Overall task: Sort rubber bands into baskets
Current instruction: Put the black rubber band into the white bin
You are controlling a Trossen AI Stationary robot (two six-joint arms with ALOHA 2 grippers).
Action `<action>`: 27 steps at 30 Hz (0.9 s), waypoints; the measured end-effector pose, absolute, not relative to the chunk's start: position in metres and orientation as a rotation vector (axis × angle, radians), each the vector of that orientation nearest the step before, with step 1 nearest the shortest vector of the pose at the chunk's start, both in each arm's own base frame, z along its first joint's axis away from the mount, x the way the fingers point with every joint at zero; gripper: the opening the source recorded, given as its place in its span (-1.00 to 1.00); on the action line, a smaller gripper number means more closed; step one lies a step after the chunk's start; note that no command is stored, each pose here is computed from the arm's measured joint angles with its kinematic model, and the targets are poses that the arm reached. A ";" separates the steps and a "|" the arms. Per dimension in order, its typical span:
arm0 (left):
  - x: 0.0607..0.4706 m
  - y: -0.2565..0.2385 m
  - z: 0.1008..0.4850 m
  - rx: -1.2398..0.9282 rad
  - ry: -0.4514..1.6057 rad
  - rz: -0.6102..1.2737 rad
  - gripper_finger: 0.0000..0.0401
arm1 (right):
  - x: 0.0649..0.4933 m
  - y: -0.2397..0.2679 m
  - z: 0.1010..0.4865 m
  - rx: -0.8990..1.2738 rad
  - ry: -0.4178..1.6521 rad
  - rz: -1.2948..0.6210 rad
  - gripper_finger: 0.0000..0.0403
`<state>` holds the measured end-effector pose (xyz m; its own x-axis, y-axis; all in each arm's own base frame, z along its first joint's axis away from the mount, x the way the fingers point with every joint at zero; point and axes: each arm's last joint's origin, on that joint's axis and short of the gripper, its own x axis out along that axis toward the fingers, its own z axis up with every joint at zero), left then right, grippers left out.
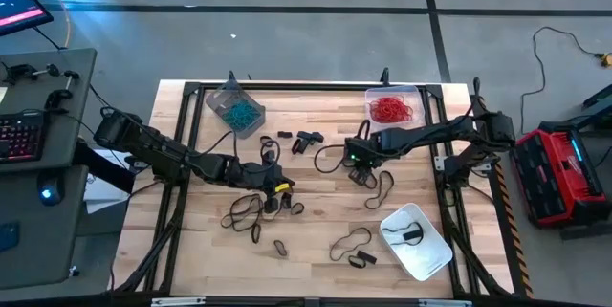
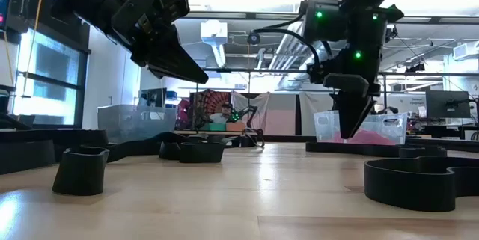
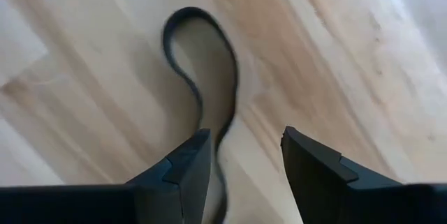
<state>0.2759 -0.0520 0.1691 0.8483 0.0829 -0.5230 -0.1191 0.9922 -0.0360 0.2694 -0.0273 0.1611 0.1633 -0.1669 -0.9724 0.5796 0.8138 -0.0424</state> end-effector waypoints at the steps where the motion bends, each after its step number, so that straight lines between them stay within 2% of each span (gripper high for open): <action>1: 0.276 -0.052 0.169 -0.068 0.548 0.106 -0.99 | 0.270 -0.028 0.161 0.390 1.304 -0.538 -0.18; 10: 0.276 -0.053 0.169 -0.075 0.552 0.081 -0.99 | 0.273 -0.028 0.159 0.413 1.304 -0.483 -0.18; 18: 0.275 -0.053 0.168 -0.072 0.561 0.082 -0.99 | 0.278 -0.028 0.140 0.413 1.369 -0.456 -0.24; 21: 0.275 -0.053 0.168 -0.072 0.561 0.082 -0.99 | 0.279 -0.027 0.139 0.409 1.371 -0.437 -0.40; 27: 0.275 -0.053 0.168 -0.072 0.561 0.082 -0.99 | 0.278 -0.029 0.140 0.384 1.390 -0.377 -0.94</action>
